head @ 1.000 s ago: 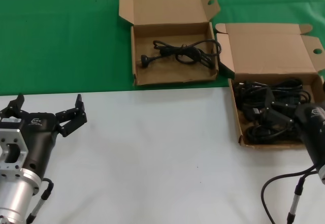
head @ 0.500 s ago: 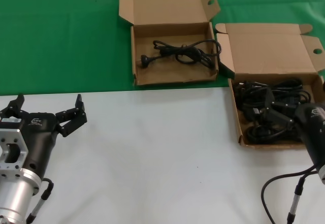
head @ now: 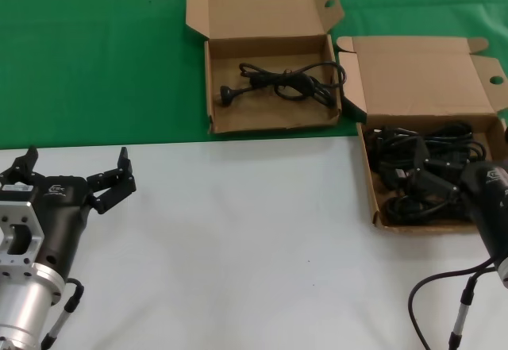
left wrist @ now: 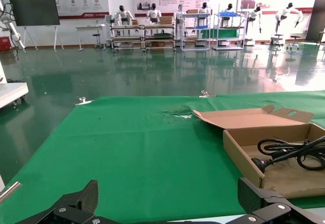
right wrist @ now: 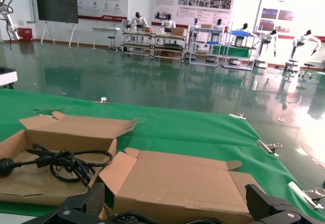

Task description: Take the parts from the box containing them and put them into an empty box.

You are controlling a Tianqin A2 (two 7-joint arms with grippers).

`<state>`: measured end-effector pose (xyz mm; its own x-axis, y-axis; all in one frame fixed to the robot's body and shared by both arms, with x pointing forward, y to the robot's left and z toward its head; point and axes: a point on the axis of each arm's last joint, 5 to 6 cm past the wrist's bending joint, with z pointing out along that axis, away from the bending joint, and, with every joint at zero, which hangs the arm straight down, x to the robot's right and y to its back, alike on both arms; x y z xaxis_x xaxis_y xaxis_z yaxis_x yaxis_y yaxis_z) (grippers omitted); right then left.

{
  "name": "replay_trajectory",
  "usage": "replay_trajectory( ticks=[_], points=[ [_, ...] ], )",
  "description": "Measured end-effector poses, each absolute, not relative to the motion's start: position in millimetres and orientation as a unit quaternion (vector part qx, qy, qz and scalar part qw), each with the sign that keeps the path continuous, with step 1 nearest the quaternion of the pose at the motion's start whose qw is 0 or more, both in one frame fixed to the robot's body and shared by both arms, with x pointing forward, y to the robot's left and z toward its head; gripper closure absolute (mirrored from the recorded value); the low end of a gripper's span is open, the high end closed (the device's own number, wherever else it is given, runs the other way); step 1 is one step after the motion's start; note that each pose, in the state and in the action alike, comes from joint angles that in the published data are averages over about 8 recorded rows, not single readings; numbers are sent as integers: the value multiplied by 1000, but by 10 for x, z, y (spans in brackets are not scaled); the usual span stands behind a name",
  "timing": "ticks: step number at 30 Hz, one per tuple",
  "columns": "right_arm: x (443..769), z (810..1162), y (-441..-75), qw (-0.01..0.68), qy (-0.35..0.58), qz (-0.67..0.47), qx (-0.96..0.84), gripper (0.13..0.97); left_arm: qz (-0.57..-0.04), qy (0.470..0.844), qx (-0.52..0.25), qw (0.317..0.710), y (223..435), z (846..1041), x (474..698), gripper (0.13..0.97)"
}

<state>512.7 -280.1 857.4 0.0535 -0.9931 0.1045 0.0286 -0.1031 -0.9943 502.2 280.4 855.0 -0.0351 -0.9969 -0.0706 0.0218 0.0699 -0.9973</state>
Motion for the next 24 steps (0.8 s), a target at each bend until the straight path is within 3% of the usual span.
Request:
replay_trajectory(
  ticks=[24],
  points=[
    [5127,8574,-2801,493,453,-518,-532,130,-496,521,-468,513,2804,8550,5022,132]
  ],
)
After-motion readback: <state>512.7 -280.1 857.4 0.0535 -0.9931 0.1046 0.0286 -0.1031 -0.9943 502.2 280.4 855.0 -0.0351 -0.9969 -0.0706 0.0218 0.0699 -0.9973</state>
